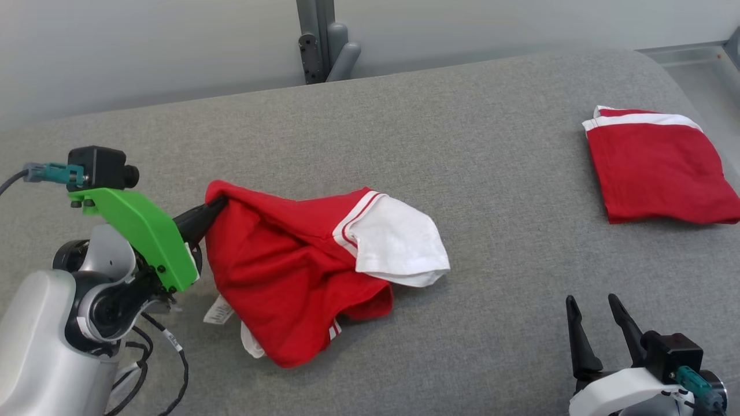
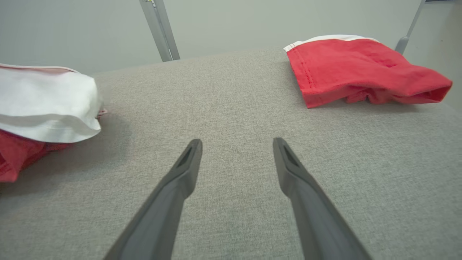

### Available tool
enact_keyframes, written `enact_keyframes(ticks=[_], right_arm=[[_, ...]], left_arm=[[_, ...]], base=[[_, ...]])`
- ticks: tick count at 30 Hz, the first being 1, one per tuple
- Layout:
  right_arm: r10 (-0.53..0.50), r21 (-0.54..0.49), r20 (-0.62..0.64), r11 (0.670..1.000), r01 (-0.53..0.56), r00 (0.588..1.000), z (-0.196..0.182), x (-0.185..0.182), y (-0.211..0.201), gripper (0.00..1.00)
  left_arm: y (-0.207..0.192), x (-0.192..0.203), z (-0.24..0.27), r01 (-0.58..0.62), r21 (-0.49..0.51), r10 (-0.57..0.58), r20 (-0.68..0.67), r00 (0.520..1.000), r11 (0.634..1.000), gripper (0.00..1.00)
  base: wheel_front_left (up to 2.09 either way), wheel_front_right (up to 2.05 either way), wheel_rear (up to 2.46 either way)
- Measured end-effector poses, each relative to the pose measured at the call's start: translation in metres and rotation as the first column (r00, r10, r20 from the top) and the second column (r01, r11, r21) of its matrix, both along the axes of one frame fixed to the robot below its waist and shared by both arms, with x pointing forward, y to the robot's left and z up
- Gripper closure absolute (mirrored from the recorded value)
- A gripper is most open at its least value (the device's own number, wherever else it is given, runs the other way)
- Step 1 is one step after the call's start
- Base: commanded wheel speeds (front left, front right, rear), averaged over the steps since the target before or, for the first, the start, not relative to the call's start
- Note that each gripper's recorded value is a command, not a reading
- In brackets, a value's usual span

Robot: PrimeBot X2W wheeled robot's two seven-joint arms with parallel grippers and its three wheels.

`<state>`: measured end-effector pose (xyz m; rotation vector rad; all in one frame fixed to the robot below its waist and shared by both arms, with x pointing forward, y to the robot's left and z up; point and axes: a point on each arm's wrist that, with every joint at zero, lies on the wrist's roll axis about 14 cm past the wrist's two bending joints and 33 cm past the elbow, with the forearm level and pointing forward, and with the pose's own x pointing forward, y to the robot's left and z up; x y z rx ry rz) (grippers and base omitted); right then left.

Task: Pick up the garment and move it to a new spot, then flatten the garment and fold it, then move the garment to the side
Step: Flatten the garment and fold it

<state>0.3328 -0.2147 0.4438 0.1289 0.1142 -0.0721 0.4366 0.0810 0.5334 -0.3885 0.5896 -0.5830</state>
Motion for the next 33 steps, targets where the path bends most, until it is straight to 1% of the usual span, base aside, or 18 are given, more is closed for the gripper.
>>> enact_keyframes(ticks=[3,6,10,17,20,26,27,31,33], right_arm=[[-0.007,-0.001,-0.010,1.000,0.007,1.000,-0.003,0.001,-0.002,0.00],[-0.011,-0.002,-0.020,1.000,0.011,1.000,-0.006,0.002,-0.003,0.00],[-0.019,-0.001,-0.043,1.000,0.019,0.999,-0.012,0.000,-0.005,0.00],[-0.006,-0.014,-0.058,1.000,0.005,0.998,-0.017,0.006,-0.003,0.00],[0.006,-0.020,-0.051,1.000,-0.007,0.999,-0.015,0.011,0.000,0.00],[0.018,-0.023,-0.045,1.000,-0.019,0.999,-0.013,0.012,0.003,0.00],[0.020,-0.024,-0.045,0.999,-0.021,0.999,-0.013,0.012,0.004,0.00],[0.030,-0.023,-0.051,0.999,-0.031,0.998,-0.015,0.010,0.007,0.00],[0.036,-0.022,-0.052,0.999,-0.037,0.998,-0.015,0.010,0.009,0.00]], left_arm=[[0.003,0.009,-0.017,-0.002,0.031,0.003,-0.034,0.999,1.000,1.00],[-0.004,0.018,-0.033,-0.028,0.005,0.028,-0.053,0.998,1.000,1.00],[-0.036,0.019,-0.051,-0.026,-0.069,0.021,-0.075,0.997,0.997,1.00],[-0.099,0.008,-0.063,0.019,-0.152,-0.031,-0.076,0.997,0.988,1.00],[-0.110,0.007,-0.066,0.015,-0.160,-0.026,-0.067,0.997,0.987,1.00],[-0.117,0.001,-0.080,-0.004,-0.139,-0.003,-0.047,0.999,0.990,1.00],[-0.120,-0.001,-0.080,-0.001,-0.147,-0.005,-0.043,0.999,0.989,1.00],[-0.143,-0.018,-0.073,0.048,-0.178,-0.050,-0.009,0.999,0.983,1.00],[-0.153,-0.021,-0.066,0.071,-0.167,-0.066,0.032,0.997,0.983,1.00]], base=[[0.00,0.00,0.00],[0.00,0.00,0.00],[0.00,0.00,0.00],[0.00,0.00,0.00],[0.00,0.00,0.00],[0.00,0.00,0.00],[0.00,0.00,0.00],[0.00,0.00,0.00],[0.00,0.00,0.00]])
